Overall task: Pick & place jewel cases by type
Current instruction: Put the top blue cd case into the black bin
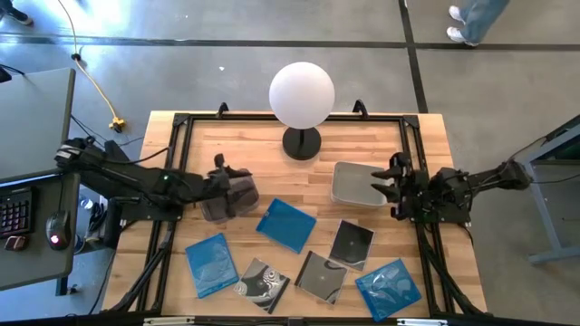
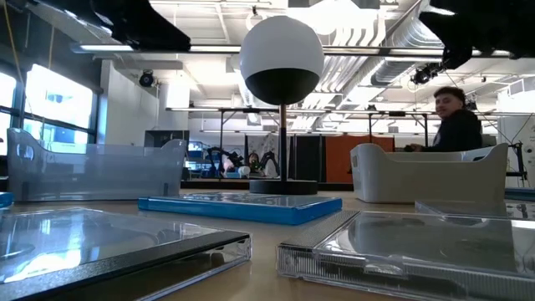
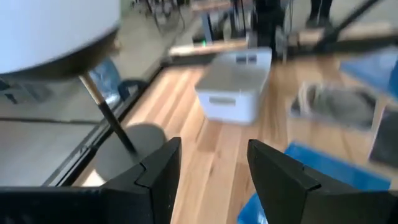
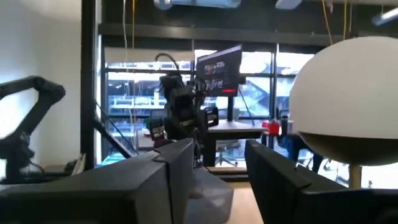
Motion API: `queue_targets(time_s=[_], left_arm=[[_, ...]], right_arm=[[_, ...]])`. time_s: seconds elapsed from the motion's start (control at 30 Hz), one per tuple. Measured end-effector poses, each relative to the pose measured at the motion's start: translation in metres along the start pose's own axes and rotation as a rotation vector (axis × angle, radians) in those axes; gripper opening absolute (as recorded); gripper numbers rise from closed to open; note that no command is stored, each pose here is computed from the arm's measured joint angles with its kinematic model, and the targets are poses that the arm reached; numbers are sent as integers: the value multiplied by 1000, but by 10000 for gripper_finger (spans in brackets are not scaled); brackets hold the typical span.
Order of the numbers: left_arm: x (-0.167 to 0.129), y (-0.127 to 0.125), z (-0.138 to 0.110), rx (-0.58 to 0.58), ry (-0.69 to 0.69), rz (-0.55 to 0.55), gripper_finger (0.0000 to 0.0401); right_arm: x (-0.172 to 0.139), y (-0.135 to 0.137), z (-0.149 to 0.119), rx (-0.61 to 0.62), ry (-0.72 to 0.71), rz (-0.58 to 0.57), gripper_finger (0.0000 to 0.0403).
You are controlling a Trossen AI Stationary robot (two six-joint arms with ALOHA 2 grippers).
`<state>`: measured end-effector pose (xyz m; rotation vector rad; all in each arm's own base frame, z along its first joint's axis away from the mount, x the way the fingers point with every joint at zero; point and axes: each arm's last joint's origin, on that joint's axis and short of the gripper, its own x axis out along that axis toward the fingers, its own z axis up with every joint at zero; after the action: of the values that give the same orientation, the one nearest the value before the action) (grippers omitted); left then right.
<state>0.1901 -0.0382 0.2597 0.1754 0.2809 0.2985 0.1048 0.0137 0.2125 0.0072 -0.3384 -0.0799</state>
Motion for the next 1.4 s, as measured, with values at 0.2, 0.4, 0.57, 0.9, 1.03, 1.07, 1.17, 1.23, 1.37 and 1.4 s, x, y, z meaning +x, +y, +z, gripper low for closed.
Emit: queue_targets(time_s=[0.2,0.4,0.57,0.9,1.03,1.07,1.17,1.23,1.37,1.4], left_arm=[[20,-14,16,153,238,-58,182],[37,-27,19,235,389,-111,182],[47,-38,13,223,419,-236,182],[71,-60,-9,298,490,-333,182],[79,-76,-20,391,487,-380,182],[80,-80,-22,407,486,-390,182],[81,-92,-27,451,479,-419,182],[81,-98,-30,462,471,-433,182],[81,-108,-36,449,485,-476,182],[81,-111,-38,445,490,-485,182]], right_arm=[[28,6,6,55,130,-66,156],[66,16,2,35,284,-93,153],[105,25,1,89,373,-108,150],[186,25,-36,197,767,-220,149],[216,21,-43,251,869,-180,149],[222,19,-45,275,894,-185,149],[236,11,-57,316,1010,-218,149],[243,4,-66,314,1079,-245,149],[249,-13,-93,342,1196,-281,149],[249,-17,-99,363,1217,-272,149]])
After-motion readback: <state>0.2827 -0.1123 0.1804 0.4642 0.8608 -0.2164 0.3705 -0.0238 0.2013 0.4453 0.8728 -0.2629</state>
